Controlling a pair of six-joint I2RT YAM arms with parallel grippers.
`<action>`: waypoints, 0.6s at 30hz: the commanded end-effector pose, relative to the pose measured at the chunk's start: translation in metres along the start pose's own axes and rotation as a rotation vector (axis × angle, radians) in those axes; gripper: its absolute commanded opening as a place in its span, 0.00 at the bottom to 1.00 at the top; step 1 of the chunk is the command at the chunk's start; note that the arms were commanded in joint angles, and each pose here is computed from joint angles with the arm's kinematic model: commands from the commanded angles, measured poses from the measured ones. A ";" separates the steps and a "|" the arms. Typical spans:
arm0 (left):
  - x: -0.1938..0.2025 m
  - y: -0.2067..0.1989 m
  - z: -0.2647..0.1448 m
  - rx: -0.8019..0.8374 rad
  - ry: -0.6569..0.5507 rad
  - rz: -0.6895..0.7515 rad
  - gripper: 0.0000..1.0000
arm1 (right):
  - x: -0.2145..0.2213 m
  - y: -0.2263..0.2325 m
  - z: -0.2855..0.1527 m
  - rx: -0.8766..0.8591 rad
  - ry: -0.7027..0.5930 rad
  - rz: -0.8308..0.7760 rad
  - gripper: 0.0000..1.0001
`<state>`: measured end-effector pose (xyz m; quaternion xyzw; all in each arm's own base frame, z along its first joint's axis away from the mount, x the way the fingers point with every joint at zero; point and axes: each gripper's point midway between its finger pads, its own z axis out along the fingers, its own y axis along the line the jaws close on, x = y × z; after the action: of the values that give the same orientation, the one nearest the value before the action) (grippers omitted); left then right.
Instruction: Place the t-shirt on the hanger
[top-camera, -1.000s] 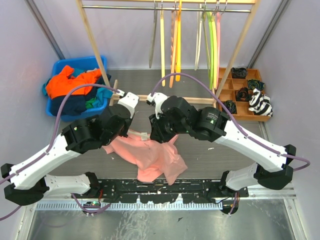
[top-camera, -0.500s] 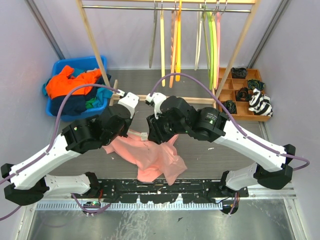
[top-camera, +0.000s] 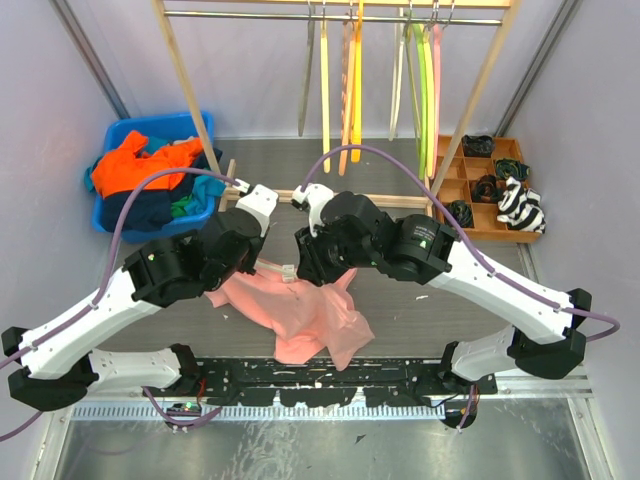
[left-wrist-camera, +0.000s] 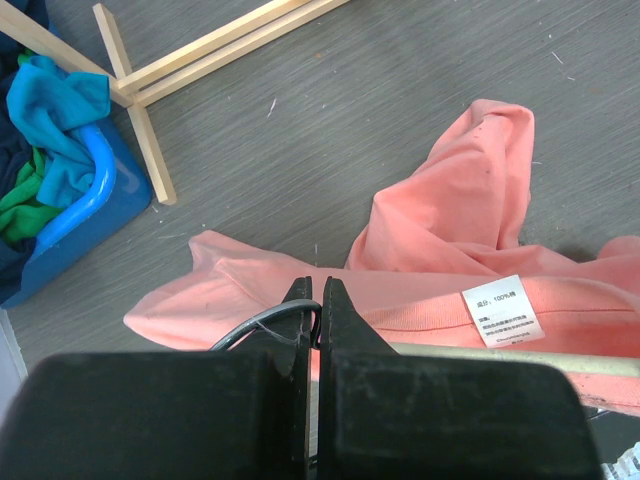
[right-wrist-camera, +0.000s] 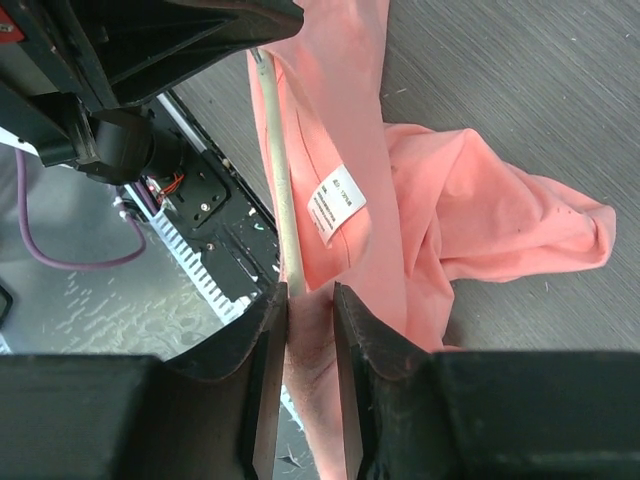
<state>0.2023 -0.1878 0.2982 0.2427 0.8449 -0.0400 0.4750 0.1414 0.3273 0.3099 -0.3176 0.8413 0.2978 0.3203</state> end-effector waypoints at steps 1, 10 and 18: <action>-0.008 0.002 -0.002 -0.006 -0.032 -0.016 0.00 | -0.027 0.007 -0.020 -0.031 -0.125 0.002 0.31; -0.008 0.002 -0.002 -0.005 -0.031 -0.018 0.00 | -0.032 0.009 -0.027 -0.041 -0.152 0.005 0.38; -0.007 0.000 -0.001 -0.003 -0.025 -0.016 0.00 | -0.025 0.010 -0.024 -0.049 -0.125 0.005 0.37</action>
<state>0.2024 -0.1883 0.2977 0.2433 0.8452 -0.0397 0.4743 0.1418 0.3240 0.3259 -0.3092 0.8302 0.3131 0.3422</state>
